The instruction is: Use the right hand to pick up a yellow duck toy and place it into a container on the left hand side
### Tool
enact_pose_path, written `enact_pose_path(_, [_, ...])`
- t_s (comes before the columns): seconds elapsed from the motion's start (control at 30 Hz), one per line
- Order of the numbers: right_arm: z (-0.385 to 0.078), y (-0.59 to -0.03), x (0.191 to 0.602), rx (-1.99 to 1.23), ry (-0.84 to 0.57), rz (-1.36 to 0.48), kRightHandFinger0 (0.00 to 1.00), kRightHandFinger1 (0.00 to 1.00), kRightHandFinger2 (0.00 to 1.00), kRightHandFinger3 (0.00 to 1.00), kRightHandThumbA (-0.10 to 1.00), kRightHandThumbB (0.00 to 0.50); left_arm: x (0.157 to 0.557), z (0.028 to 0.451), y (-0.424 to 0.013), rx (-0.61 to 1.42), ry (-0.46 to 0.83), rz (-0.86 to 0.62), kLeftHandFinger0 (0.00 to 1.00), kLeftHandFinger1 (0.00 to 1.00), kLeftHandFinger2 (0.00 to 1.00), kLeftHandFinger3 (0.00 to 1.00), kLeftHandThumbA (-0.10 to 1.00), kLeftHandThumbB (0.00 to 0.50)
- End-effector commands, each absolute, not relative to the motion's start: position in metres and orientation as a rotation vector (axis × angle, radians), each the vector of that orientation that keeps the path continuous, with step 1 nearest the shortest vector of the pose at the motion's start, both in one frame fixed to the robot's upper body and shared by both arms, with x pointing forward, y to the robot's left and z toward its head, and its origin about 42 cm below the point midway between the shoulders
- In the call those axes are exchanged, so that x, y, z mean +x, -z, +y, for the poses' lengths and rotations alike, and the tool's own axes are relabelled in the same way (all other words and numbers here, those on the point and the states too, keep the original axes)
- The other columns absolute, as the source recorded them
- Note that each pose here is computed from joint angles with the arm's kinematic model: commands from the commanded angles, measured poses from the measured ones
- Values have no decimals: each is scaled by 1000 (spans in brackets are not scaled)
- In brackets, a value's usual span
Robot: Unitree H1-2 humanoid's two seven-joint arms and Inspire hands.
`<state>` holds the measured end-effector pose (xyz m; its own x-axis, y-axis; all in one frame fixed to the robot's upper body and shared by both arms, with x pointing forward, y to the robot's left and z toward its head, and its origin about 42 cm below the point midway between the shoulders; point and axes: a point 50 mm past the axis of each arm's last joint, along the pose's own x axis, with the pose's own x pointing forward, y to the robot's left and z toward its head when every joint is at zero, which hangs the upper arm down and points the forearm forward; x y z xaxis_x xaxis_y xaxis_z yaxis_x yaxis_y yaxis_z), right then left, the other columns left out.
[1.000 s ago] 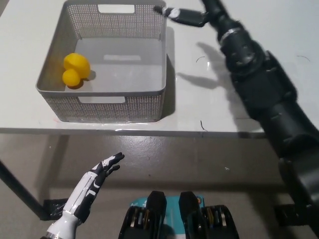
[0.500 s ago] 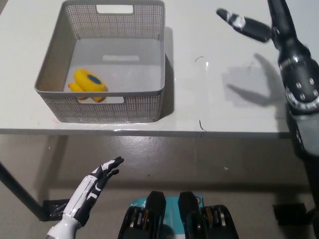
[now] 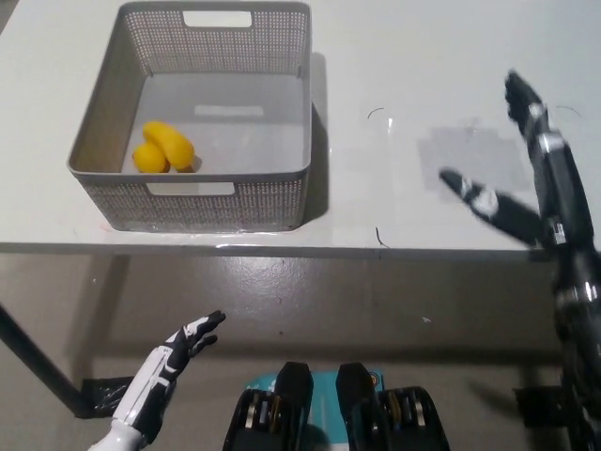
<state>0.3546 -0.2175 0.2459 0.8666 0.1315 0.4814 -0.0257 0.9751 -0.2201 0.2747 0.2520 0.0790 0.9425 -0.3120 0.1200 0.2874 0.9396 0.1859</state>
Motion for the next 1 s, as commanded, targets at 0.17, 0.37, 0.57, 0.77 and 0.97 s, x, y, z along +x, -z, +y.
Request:
enact_pose_path(0.17, [-217,-225,285,13,-239,-632,1000,1000,1000,1000,1000,282,271,263,-94,138,228,-237,1000,1000,1000,1000,982,298])
enact_pose_path(0.37, [-216,-177,271,59,-252,-492,1000,1000,1000,1000,1000,235,274,268,-95,167,194,-244,1000,1000,1000,1000,1000,307])
enact_pose_path(0.57, [-215,-134,266,124,-215,-367,1000,1000,1000,1000,1000,238,282,274,-96,152,200,-271,1000,1000,1000,1000,1000,244])
enact_pose_path(0.77, [-215,-109,269,153,-180,-319,1000,1000,1000,1000,1000,188,282,278,-97,150,176,-266,1000,1000,1000,1000,1000,250])
enact_pose_path(0.97, [-217,-95,277,169,-157,-279,1000,1000,1000,1000,1000,201,285,280,-97,149,170,-272,1000,1000,1000,1000,1000,251])
